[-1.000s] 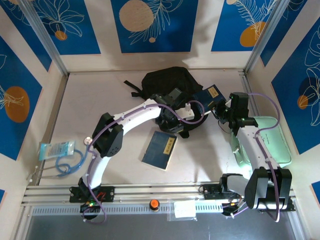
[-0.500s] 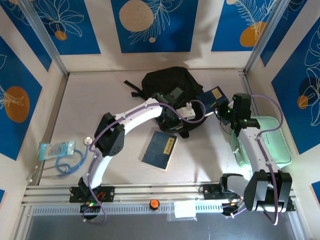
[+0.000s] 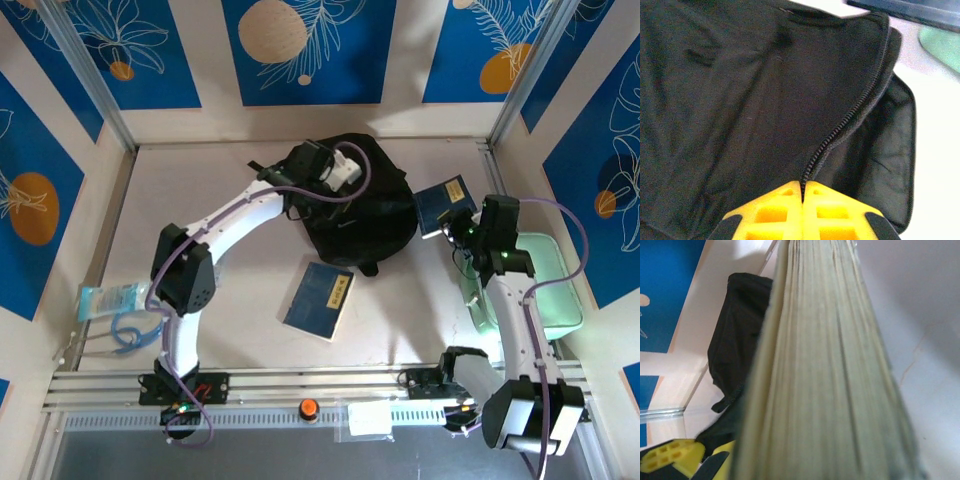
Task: Pack the student bag
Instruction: Open the student bag at the top-center of the table, then place the book in the student bag.
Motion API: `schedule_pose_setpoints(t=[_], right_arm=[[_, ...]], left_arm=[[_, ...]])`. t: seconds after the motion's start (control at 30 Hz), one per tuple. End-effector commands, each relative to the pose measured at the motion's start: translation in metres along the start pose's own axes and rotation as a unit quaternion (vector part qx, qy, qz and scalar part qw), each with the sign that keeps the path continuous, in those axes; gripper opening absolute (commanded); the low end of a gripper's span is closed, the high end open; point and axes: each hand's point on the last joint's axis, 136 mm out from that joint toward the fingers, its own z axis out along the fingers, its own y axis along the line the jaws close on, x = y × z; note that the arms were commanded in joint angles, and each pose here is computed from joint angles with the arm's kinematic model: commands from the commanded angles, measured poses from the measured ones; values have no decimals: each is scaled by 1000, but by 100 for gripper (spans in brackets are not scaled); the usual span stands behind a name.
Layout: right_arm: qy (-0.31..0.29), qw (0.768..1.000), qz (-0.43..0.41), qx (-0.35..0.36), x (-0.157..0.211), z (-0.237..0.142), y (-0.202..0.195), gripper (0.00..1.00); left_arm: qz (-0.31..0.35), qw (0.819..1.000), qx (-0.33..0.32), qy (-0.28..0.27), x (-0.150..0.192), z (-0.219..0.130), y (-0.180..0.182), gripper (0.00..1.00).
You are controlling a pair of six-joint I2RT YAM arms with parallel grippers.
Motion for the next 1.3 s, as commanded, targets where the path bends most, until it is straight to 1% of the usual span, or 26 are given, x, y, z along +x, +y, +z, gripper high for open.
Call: schedule_pose_setpoints(t=[0.0,0.1,0.2,0.4,0.53,0.73,0.93,1.1,1.27], right_arm=[[-15,1000,-4,7,-6,-13,0,8],[-1,1000,-1,-4,0,-16,3,8],[36,998,2,-44,13,-10,13,8],[127,985,48,-108,44,14,28,8],[152,981,53,-110,58,26,37,9],[191,973,51,-120,82,42,59,9],[211,967,48,-137,93,56,79,9],[220,966,48,-128,99,71,87,9],[213,969,43,-116,101,91,89,9]], left_arm=[[-120,990,-18,-65,-16,-10,37,0],[-175,979,-2,-99,-24,-20,57,0],[-198,972,27,-120,-30,-24,58,0],[-187,968,82,-144,-45,-36,39,0],[-161,961,124,-186,-64,-59,21,0],[-133,947,175,-234,-81,-85,0,0],[-121,942,195,-246,-84,-93,-9,0],[-130,940,198,-245,-82,-90,-8,0],[-137,940,202,-240,-79,-87,-8,0]])
